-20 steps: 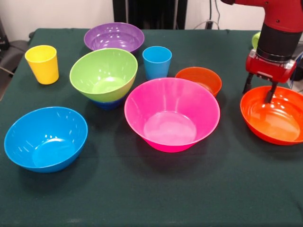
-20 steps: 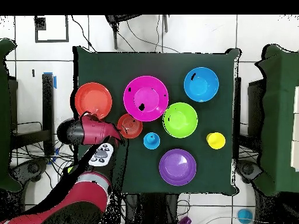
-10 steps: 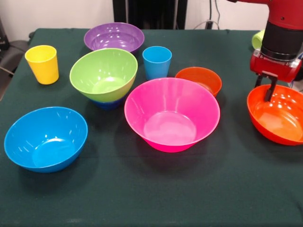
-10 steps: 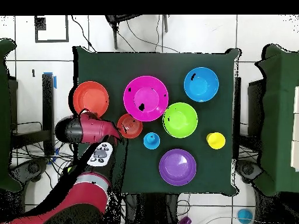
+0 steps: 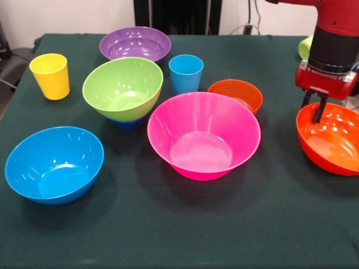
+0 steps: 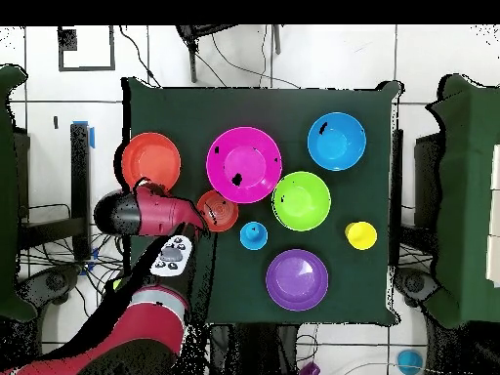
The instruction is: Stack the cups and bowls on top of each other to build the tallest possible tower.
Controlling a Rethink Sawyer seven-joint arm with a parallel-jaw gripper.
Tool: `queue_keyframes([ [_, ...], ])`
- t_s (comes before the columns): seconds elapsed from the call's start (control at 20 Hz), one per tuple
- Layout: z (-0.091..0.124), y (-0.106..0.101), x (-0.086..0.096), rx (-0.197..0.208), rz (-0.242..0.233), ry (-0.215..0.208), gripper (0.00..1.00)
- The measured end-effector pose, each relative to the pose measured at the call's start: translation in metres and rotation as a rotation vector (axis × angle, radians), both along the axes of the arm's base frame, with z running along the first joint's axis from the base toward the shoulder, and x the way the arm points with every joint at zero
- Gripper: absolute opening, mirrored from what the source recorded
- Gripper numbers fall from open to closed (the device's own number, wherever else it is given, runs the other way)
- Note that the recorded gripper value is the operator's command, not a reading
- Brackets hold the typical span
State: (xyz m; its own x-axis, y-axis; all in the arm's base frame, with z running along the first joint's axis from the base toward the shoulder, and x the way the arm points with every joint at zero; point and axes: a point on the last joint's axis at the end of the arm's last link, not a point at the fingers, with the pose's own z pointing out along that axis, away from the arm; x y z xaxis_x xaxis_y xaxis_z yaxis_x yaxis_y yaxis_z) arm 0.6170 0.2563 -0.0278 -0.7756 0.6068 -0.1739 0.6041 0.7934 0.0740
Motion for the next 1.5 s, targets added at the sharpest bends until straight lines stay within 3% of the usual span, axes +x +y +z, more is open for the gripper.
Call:
queue_keyframes([
  [0.2,0.011,0.002,0.004,0.009,-0.002,-0.002,0.0],
  [0.55,0.06,-0.005,0.023,0.062,-0.034,-0.026,0.0],
  [1.05,0.109,-0.045,0.031,0.102,-0.058,0.08,0.0],
  [1.5,0.139,-0.095,0.042,0.127,-0.081,0.125,0.0],
])
